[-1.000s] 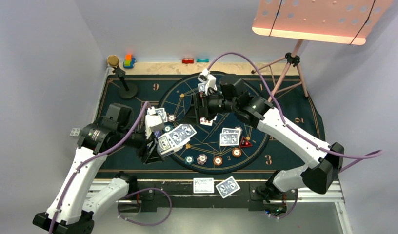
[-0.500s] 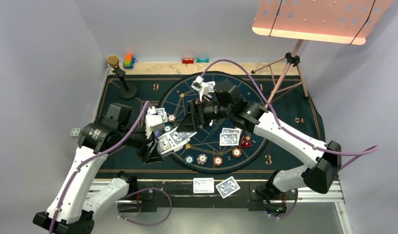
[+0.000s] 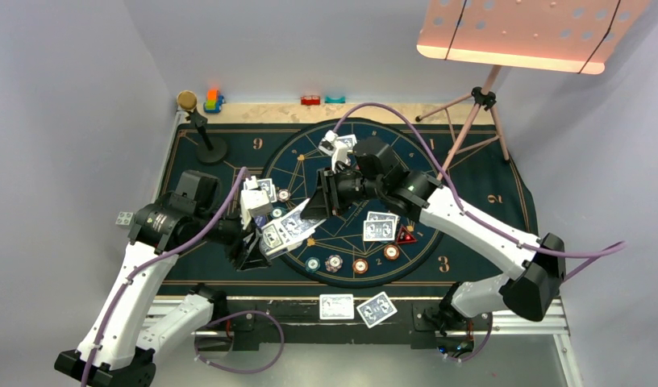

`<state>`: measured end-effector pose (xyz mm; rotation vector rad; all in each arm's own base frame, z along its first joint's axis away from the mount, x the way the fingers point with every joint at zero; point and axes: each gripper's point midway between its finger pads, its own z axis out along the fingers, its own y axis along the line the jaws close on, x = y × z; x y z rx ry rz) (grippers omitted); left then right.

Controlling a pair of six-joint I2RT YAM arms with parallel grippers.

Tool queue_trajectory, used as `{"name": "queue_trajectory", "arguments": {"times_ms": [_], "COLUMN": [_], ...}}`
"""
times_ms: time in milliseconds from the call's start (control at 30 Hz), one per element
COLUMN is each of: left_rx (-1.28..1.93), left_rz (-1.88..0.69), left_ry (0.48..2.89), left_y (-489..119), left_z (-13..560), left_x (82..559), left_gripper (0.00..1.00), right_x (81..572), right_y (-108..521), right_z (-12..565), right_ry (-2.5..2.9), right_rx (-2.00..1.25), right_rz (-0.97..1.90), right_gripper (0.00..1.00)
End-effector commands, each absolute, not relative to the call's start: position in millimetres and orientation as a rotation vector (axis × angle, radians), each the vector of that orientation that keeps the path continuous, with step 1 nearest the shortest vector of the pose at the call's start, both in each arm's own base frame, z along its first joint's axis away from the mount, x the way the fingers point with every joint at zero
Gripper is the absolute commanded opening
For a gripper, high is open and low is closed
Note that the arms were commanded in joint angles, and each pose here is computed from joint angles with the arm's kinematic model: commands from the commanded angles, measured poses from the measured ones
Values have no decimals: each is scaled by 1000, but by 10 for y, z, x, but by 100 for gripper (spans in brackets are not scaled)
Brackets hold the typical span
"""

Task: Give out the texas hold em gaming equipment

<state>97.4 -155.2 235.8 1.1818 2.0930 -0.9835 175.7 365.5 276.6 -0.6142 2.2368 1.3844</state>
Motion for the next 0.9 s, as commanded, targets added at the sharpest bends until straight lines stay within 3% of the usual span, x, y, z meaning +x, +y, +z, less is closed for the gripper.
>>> {"name": "queue_trajectory", "arguments": {"times_ms": [0, 200, 867], "left_rx": [1188, 1187, 1190], "left_rz": [-972, -975, -973], "left_ry": [2012, 2010, 2010], "left_y": [-1585, -1587, -1581], "left_z": [2509, 2521, 2509], "left_x": [1011, 1006, 994], "left_gripper": [0, 0, 0], "right_x": [1743, 1790, 1998], "right_y": [3592, 3544, 3389], "right_z": [3042, 3083, 3501], "right_ry": [2152, 2150, 2063], "right_rx": [-616, -605, -518], "right_rz": [1374, 1322, 1281], "right_gripper": [29, 19, 1]}}
